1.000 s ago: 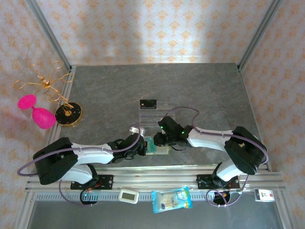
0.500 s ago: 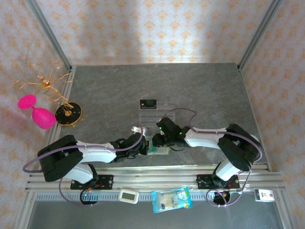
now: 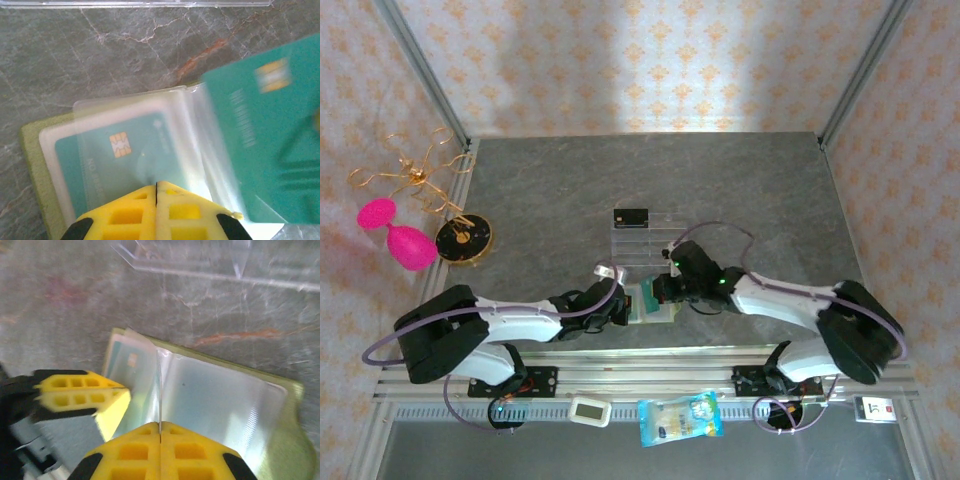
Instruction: Take the credit cards out of the card holder
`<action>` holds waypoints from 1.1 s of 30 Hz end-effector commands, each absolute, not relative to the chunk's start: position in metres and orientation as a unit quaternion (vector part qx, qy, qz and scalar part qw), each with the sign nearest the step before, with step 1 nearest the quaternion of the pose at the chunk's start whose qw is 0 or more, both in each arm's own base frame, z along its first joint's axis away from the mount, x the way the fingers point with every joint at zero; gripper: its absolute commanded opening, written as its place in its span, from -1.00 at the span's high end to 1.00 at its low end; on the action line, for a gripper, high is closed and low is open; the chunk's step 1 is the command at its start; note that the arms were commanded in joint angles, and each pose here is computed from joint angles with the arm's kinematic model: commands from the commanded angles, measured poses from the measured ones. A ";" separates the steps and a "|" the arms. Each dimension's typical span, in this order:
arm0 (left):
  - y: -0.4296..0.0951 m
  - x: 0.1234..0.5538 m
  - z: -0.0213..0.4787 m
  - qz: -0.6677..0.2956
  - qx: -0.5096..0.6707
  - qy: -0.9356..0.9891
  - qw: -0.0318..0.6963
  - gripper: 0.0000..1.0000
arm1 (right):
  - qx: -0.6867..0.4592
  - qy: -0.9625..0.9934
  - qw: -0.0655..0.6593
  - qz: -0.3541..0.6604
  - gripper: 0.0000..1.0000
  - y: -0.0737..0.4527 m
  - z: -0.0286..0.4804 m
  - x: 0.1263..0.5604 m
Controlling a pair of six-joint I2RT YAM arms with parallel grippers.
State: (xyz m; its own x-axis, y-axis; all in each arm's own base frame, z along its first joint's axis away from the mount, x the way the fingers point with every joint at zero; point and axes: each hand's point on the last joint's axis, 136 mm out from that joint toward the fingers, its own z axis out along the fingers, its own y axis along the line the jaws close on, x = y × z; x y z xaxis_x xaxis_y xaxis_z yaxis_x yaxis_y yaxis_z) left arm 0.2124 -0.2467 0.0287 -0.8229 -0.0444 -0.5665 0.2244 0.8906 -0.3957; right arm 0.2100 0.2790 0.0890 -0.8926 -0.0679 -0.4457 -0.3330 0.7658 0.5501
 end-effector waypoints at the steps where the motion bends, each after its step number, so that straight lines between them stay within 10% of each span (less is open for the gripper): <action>1: -0.247 0.218 0.051 -0.238 0.040 0.919 0.313 0.75 | -0.148 0.895 0.278 0.316 1.00 0.273 0.130 0.224; 12: -0.217 0.231 0.136 -0.271 -0.019 0.876 0.399 -0.97 | -0.285 0.807 0.441 0.270 1.00 0.289 0.246 0.271; 33: -0.142 0.244 0.194 -0.181 -0.098 0.841 0.499 -0.99 | -0.592 0.698 0.369 0.163 1.00 0.306 0.272 0.338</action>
State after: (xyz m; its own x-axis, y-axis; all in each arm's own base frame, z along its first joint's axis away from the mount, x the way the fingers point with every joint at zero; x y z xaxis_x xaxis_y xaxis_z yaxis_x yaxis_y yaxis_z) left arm 0.2390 -0.1582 0.1831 -0.5272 -0.3552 -0.7719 0.0560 0.8919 -0.4487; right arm 0.3469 0.3074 0.2852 -0.1054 -0.6300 -0.7694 -0.9016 0.3870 -0.1934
